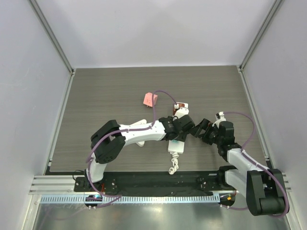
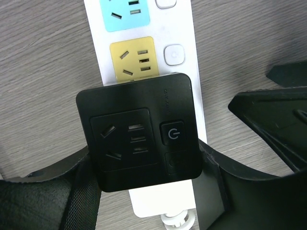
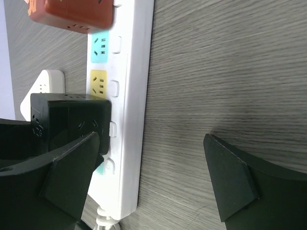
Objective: Pull the plug off the socket
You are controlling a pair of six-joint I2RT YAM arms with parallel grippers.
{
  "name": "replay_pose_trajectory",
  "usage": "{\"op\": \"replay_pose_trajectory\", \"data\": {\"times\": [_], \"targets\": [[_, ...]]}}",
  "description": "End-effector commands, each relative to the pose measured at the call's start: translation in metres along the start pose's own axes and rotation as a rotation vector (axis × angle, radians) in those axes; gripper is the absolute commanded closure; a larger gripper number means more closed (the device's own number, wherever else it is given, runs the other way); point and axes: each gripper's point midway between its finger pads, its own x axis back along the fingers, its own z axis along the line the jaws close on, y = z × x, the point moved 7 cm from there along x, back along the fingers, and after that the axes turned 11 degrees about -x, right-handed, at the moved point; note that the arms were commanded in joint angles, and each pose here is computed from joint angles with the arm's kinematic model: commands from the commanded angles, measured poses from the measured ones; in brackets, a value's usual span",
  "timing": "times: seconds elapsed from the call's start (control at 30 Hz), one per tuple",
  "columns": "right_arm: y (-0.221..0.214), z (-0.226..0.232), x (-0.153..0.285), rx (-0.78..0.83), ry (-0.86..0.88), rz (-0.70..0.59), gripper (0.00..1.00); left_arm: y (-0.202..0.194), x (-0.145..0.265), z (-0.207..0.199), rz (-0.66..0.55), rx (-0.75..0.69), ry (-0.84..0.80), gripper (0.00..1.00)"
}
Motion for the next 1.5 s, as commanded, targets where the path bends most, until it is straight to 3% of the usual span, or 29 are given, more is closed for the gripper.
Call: {"op": "replay_pose_trajectory", "data": {"times": [0.0, 0.13, 0.23, 0.3, 0.33, 0.43, 0.53, 0.67, 0.83, 1.1, 1.17, 1.2, 1.27, 1.3, 1.37, 1.47], "targets": [[0.01, 0.013, -0.002, 0.044, 0.066, -0.013, 0.05, 0.027, 0.022, 0.0, -0.084, -0.003, -0.051, 0.76], [0.012, 0.016, 0.0, 0.048, 0.078, -0.032, 0.05, 0.028, 0.03, -0.001, -0.106, 0.015, -0.102, 0.95], [0.012, 0.016, 0.001, 0.052, 0.075, -0.042, 0.05, 0.028, 0.033, -0.002, -0.116, 0.038, -0.124, 0.94], [0.013, 0.016, 0.001, 0.052, 0.076, -0.04, 0.05, 0.029, 0.035, 0.0, -0.119, 0.042, -0.11, 0.82], [0.012, 0.015, 0.001, 0.05, 0.073, -0.038, 0.05, 0.029, 0.035, 0.001, -0.123, 0.042, -0.105, 0.61], [0.011, 0.016, 0.001, 0.052, 0.076, -0.036, 0.05, 0.038, 0.036, 0.001, -0.137, 0.027, -0.086, 0.28], [0.012, 0.016, 0.003, 0.059, 0.078, -0.053, 0.05, 0.046, 0.039, 0.003, -0.143, 0.007, -0.053, 0.18], [0.013, 0.017, 0.006, 0.067, 0.083, -0.074, 0.05, 0.048, 0.034, 0.005, -0.138, -0.007, -0.013, 0.16], [0.013, 0.017, 0.007, 0.067, 0.081, -0.077, 0.05, 0.046, 0.024, 0.003, -0.111, -0.012, -0.023, 0.27], [0.013, 0.015, 0.005, 0.062, 0.066, -0.075, 0.05, 0.04, 0.005, 0.004, -0.074, -0.004, -0.025, 0.29], [0.013, 0.015, 0.005, 0.058, 0.063, -0.07, 0.05, 0.038, 0.001, 0.002, -0.061, -0.001, -0.041, 0.39], [0.013, 0.014, 0.004, 0.057, 0.056, -0.066, 0.05, 0.038, 0.001, 0.002, -0.059, 0.002, -0.046, 0.52], [0.013, 0.014, 0.002, 0.051, 0.052, -0.052, 0.04, 0.035, 0.001, 0.002, -0.045, 0.012, -0.062, 0.68], [0.012, 0.013, 0.0, 0.048, 0.049, -0.035, 0.04, 0.036, 0.004, 0.001, -0.052, 0.02, -0.077, 0.82], [0.012, 0.014, -0.002, 0.044, 0.057, -0.015, 0.04, 0.041, 0.017, 0.001, -0.076, 0.04, -0.124, 0.96], [0.013, 0.013, -0.005, 0.027, 0.042, -0.007, 0.04, 0.042, 0.031, 0.002, -0.122, 0.084, -0.179, 1.0]]}}
